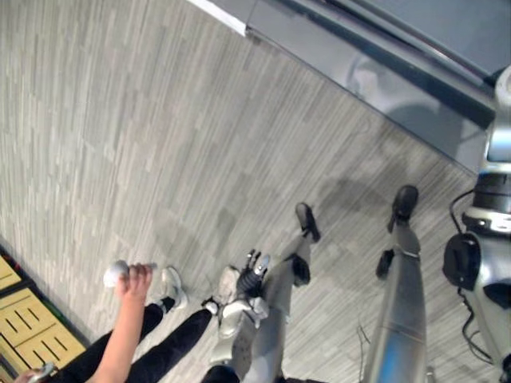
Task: Put the gum and the chips on the shelf.
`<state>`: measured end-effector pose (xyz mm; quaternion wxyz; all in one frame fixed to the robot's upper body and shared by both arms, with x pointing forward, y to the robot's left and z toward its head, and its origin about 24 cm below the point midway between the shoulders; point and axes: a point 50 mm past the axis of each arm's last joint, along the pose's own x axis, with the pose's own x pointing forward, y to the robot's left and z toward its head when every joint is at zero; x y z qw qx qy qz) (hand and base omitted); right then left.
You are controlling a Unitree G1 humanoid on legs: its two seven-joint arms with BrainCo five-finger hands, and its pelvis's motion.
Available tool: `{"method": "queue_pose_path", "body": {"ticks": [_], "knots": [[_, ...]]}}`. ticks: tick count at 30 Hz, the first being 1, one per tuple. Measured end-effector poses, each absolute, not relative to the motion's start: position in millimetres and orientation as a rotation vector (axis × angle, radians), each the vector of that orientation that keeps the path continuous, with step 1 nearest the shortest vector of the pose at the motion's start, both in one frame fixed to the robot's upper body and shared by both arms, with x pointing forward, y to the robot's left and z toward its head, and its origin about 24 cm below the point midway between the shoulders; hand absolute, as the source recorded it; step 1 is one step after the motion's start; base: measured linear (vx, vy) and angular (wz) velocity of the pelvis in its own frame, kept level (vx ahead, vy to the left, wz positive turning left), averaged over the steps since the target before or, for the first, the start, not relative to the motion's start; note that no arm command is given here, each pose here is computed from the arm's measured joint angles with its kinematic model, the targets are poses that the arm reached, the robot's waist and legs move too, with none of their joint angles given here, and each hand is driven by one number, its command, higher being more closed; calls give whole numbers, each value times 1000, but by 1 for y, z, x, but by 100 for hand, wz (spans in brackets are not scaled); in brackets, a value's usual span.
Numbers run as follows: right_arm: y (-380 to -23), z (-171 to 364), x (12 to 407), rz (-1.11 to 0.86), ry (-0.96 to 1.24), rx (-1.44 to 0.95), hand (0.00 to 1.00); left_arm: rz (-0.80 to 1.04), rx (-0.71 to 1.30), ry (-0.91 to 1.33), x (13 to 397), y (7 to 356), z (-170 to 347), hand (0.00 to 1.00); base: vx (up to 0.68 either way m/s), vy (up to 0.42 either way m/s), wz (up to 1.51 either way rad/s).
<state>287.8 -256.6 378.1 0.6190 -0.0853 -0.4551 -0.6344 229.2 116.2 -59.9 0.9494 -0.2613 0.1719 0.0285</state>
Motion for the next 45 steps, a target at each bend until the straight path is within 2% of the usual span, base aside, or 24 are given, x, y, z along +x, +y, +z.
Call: {"method": "queue_pose_path", "body": {"ticks": [10,24,31,32,40,45], "knots": [[-241,381,285,-1439,-1113,-167,100,53,-579,269,235,118,-47,0,-19,-18,-10],[-215,352,298,-1327,-1091,-153,100,39,-574,244,237,122,-44,0,-32,-33,-14],[-215,352,298,-1326,-1092,-151,100,48,-575,235,238,125,-44,0,-22,-43,-4],[-214,355,297,-1325,-1106,-140,0,47,-575,232,238,126,-43,0,-13,-39,2],[-204,344,307,-1278,-1056,-146,0,40,-563,216,238,129,-42,0,-1,-32,-1],[-187,310,320,-1197,-969,-242,0,49,-568,208,240,136,-41,0,-7,-24,-8]]}}
